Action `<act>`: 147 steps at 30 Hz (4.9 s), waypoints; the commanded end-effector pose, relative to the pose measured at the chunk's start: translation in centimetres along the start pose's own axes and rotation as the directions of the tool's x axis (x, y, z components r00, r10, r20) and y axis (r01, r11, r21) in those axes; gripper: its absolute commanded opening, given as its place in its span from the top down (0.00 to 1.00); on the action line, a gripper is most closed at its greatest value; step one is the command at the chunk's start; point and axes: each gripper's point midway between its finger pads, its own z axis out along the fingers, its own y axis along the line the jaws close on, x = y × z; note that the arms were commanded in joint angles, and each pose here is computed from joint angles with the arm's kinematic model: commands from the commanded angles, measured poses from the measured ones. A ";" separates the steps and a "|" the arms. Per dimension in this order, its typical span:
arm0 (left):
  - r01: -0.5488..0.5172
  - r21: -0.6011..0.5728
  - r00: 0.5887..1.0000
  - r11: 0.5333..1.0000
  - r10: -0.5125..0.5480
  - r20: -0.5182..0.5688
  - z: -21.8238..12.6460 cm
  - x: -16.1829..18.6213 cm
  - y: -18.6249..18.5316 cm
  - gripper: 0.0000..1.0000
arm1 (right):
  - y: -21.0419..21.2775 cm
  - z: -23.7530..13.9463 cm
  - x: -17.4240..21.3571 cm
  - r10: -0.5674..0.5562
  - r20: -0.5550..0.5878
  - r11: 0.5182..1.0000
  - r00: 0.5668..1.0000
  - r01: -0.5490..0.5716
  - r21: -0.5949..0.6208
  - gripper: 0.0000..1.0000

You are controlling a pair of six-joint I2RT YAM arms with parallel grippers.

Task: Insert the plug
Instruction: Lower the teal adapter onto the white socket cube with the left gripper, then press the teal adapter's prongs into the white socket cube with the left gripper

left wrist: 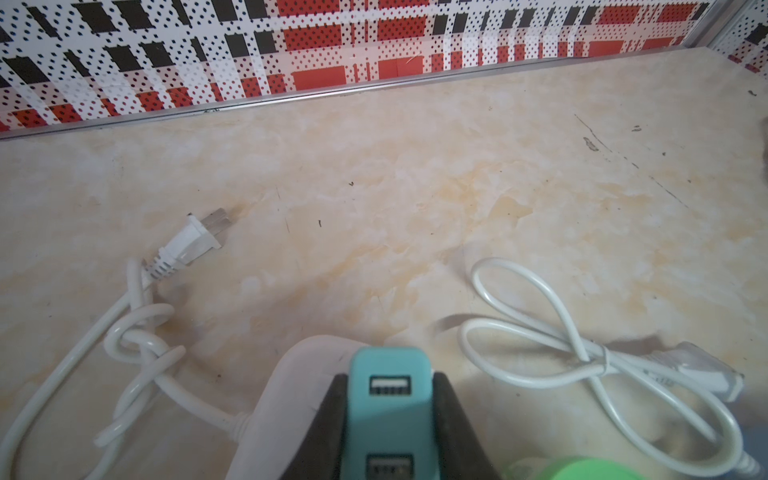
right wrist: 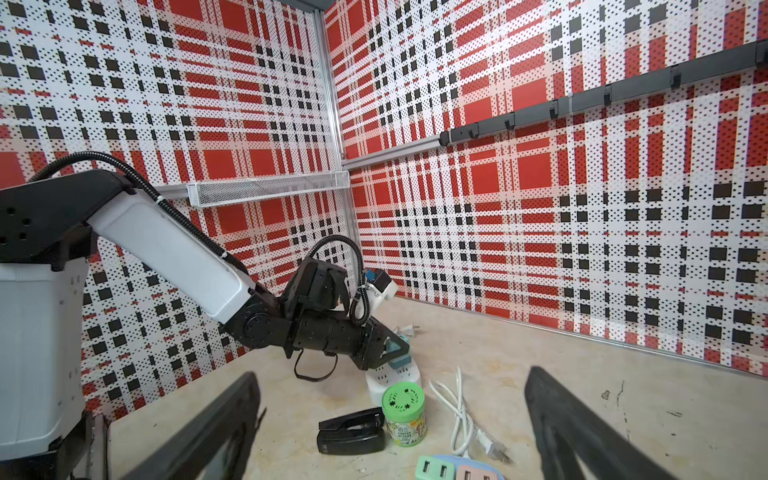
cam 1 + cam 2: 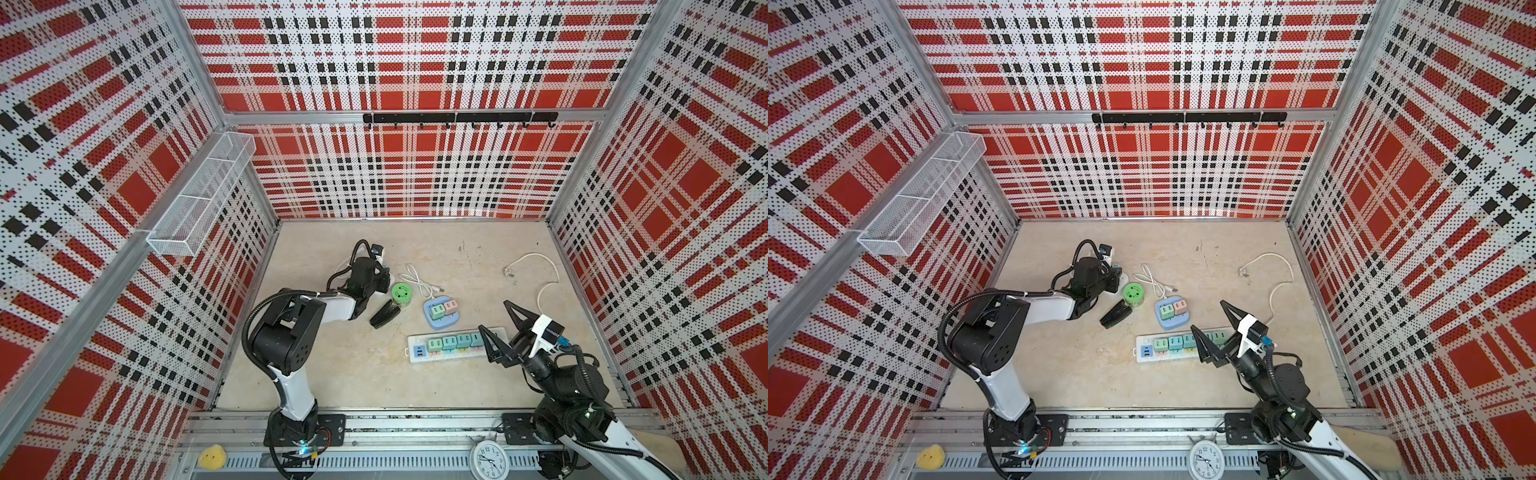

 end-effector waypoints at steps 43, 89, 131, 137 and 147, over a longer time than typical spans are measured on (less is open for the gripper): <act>0.046 -0.065 0.993 0.997 -0.053 -0.101 3.2 3.7 0.2 1.00 | 1.6 -0.3 0.4 0.101 -0.043 0.991 0.994 -0.104 -0.087 0.00; 0.003 -0.050 1.000 0.999 -0.002 0.021 0.2 2.2 -0.4 1.00 | 1.4 -0.8 0.0 0.112 -0.059 0.991 0.992 -0.116 -0.071 0.00; -0.093 -0.021 0.989 0.995 0.090 -0.115 -1.5 2.8 -0.4 1.00 | 2.5 -1.3 -1.3 0.117 -0.075 0.984 0.990 -0.126 -0.126 0.00; -0.028 -0.029 0.996 0.999 0.026 -0.091 -2.3 2.5 1.0 1.00 | 2.7 -1.5 -1.7 0.120 -0.088 0.983 0.989 -0.130 -0.127 0.00; -0.076 -0.037 0.986 0.996 0.069 -0.149 -1.2 3.4 0.1 1.00 | 2.6 -1.6 -1.9 0.129 -0.095 0.983 0.987 -0.139 -0.119 0.00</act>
